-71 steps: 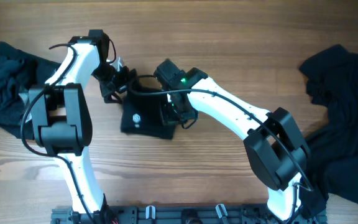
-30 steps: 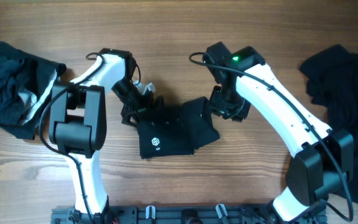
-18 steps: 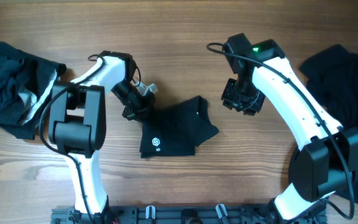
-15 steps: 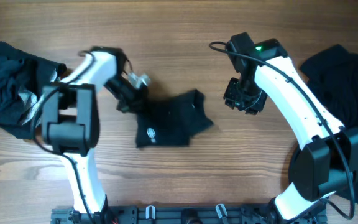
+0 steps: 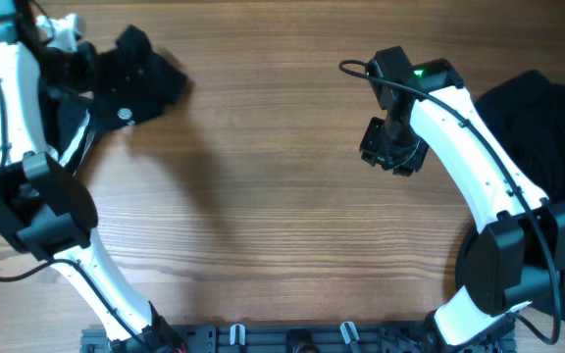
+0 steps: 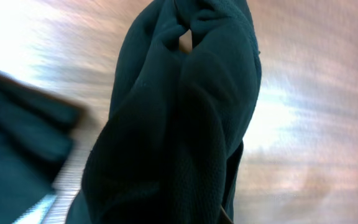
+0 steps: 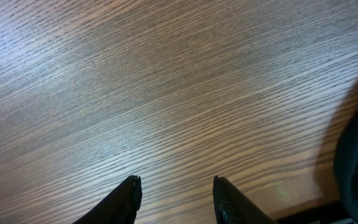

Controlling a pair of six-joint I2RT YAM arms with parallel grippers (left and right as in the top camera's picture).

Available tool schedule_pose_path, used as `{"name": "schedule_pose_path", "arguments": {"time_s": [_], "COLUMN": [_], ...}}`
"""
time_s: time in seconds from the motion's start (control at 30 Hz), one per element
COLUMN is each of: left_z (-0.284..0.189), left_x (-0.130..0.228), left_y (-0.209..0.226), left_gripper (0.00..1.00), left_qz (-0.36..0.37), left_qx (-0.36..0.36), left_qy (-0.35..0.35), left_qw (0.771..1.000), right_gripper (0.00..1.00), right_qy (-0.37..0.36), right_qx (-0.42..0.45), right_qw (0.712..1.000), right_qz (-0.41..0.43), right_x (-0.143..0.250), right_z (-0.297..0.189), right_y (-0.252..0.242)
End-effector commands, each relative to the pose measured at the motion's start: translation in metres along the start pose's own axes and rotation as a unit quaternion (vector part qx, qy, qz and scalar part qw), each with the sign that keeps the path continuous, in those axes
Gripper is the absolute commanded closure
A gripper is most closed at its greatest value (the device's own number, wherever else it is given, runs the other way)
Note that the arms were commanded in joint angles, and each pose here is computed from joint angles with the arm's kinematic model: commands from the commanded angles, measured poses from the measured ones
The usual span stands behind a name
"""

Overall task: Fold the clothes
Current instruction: 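Carry the folded t-shirt with the left gripper onto the left pile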

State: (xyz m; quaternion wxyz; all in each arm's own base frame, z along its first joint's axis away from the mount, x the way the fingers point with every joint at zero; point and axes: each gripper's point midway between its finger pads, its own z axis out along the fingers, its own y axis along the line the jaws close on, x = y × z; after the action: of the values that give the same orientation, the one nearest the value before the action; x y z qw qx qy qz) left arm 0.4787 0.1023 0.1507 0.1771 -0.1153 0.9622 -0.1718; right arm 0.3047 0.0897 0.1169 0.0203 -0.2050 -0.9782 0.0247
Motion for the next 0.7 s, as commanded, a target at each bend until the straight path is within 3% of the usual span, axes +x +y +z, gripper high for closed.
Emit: {"name": "schedule_pose_path", "arguments": {"time_s": [0.0,0.1,0.27,0.47,0.67], "left_z": [-0.056,-0.091,-0.145,-0.165,-0.163], "left_x": [-0.027,-0.036,-0.045,-0.028,0.008], "left_y": [0.003,0.015,0.06,0.11,0.153], "left_gripper": [0.96,0.96,0.96,0.94,0.89], "left_qz": [0.004,-0.002,-0.078,-0.144,-0.2], "left_qx": [-0.012,-0.023,-0.047,-0.072,-0.147], "left_qy": [-0.075,-0.116,-0.188,-0.193,-0.14], "left_qw": [0.997,0.993,0.978,0.968,0.959], "right_gripper": [0.57,0.57,0.57,0.57,0.57], "right_qy": [-0.017,-0.02,-0.023,-0.024,-0.024], "right_qx": [0.002,-0.001,-0.004,-0.005,-0.007], "right_qw": [1.0,1.0,1.0,1.0,1.0], "right_qz": [0.001,0.002,0.002,0.002,0.002], "right_x": [-0.006,-0.008,-0.01,-0.01,-0.011], "right_z": [-0.004,-0.004,-0.004,-0.004,-0.004], "right_y": [-0.003,-0.002,-0.001,0.0,0.0]}}
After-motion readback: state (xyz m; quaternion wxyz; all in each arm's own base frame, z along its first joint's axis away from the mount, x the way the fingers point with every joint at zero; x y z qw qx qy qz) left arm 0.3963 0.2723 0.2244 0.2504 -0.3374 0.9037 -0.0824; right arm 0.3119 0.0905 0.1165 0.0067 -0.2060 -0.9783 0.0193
